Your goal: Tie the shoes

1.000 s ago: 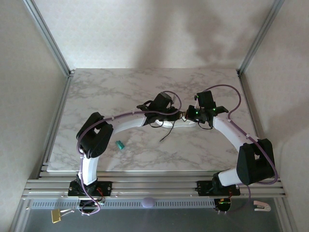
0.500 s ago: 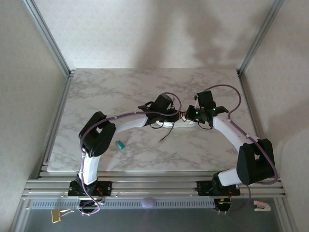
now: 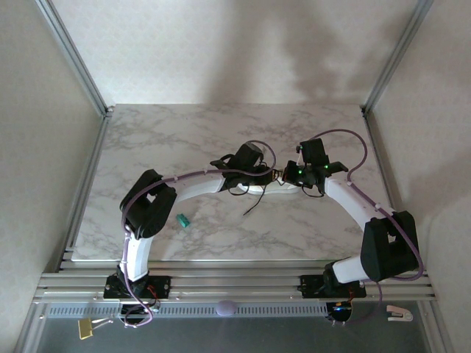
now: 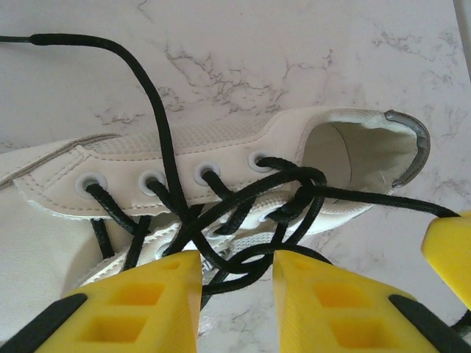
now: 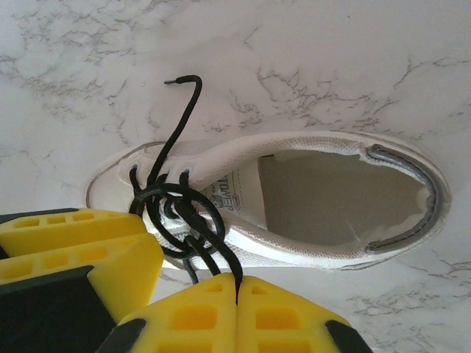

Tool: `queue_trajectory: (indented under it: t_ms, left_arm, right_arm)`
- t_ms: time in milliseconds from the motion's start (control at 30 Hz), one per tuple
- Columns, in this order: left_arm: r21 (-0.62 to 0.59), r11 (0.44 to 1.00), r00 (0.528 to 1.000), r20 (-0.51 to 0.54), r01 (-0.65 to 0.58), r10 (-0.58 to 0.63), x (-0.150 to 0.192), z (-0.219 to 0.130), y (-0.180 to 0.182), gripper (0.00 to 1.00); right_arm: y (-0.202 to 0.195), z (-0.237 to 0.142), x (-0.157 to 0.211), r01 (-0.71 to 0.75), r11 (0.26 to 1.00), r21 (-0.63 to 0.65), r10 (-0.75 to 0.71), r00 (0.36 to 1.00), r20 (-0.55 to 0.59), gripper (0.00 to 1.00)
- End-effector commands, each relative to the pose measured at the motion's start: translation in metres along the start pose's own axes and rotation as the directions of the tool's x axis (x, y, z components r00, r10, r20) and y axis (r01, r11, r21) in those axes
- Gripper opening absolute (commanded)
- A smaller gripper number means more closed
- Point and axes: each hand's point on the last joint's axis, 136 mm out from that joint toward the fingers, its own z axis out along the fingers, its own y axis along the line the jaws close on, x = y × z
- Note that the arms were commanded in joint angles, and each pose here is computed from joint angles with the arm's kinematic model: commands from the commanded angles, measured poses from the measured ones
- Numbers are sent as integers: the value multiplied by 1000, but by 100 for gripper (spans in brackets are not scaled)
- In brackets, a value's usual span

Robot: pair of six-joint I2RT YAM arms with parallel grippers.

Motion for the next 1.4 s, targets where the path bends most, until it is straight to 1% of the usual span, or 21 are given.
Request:
queue_trajectory:
  t_ms: [0,167,567,800,900,1100,1367]
  left_arm:
    - [-39,999,1000,16,27,-27,-7,4,9,31]
    - [-52,998,999,14,39,-39,-7,6,15,32]
    - [-43,998,998,3,55,-55,-7,16,16,31]
    - [-35,997,998,-4,62,-62,-9,20,14,27]
    - [-38,997,998,-15,65,-66,-7,25,16,25]
    - [-30,998,998,-15,62,-63,-9,26,13,16]
    - [29,999,1000,22,16,-16,-22,10,-5,1]
  right_arm:
    - [-2,1,2,2,1000,-5,-2,1000,-4,0]
    - [-2,1,2,0,1000,-6,0,1000,-4,0]
    - [-2,2,3,0,1000,-7,0,1000,-6,0]
    - [-2,3,3,-2,1000,-8,2,1000,-7,0]
    - [-3,3,4,-3,1000,-7,2,1000,-8,0]
    - [-3,3,4,0,1000,-6,0,1000,-7,0]
    - [-3,2,3,2,1000,-4,-2,1000,-7,0]
